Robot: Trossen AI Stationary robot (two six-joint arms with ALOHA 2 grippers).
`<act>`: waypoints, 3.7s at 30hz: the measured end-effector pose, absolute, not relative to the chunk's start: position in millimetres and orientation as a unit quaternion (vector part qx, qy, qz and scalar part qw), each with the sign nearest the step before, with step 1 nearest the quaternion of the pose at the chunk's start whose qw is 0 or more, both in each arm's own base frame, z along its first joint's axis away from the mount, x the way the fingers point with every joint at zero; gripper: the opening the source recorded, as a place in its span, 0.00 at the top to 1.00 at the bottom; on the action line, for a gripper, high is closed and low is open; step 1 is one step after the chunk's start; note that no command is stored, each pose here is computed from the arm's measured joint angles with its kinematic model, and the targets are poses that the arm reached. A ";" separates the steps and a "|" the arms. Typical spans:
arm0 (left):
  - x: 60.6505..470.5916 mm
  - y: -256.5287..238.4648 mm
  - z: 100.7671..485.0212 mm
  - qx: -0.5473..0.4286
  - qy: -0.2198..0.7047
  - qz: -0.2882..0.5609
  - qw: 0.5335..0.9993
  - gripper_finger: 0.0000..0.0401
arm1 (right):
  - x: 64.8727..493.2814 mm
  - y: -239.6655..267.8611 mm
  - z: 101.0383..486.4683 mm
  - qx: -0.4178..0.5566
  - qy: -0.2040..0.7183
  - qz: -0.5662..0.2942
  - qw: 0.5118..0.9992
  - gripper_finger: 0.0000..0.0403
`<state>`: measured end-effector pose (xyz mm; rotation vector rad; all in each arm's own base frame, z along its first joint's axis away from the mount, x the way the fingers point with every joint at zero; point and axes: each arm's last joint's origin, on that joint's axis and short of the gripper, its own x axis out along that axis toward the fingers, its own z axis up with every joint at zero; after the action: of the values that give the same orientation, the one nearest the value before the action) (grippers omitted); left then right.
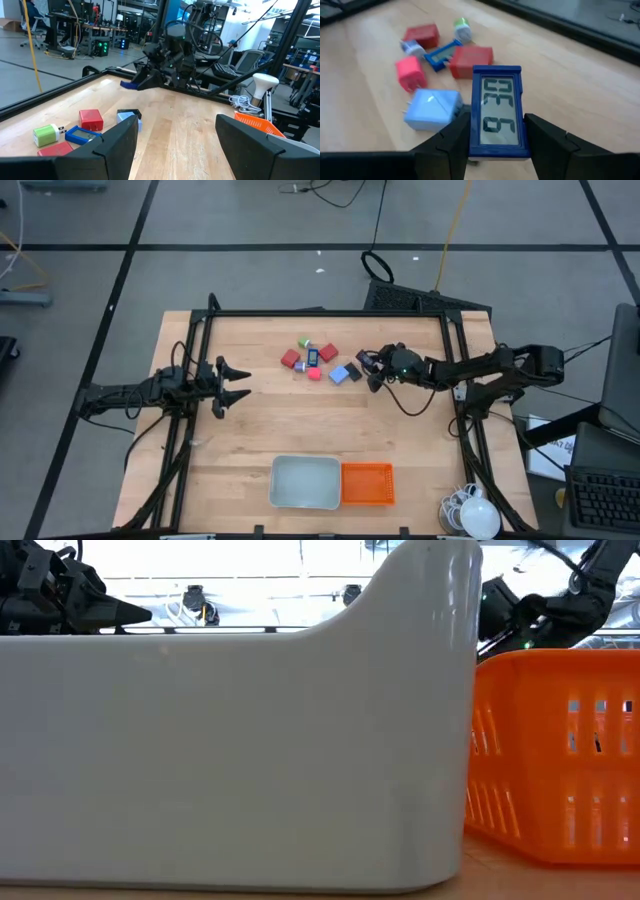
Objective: Pick & Place Office items
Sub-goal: Put the right blue digital timer into the orange bin
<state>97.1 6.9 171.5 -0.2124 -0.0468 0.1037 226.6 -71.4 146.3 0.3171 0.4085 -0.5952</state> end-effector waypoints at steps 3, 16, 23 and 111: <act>97.1 6.9 171.5 -0.106 -0.023 0.052 0.993 0.32 | 226.1 -66.9 153.6 0.150 0.186 -0.280 0.930 0.59; 97.1 6.9 171.5 -0.106 -0.023 0.052 0.993 0.32 | 223.2 -45.0 180.2 0.125 0.139 -0.228 0.956 0.59; 97.1 6.9 171.5 -0.106 -0.023 0.052 0.993 0.32 | 219.9 -36.0 191.2 0.120 0.117 -0.207 0.964 0.59; 97.1 6.9 171.5 -0.106 -0.023 0.052 0.993 0.32 | 197.0 44.6 230.4 0.121 0.063 0.184 0.973 0.59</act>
<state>97.1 6.9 171.5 -0.2124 -0.0467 0.1034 197.0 44.6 230.4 0.2445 0.1278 0.3711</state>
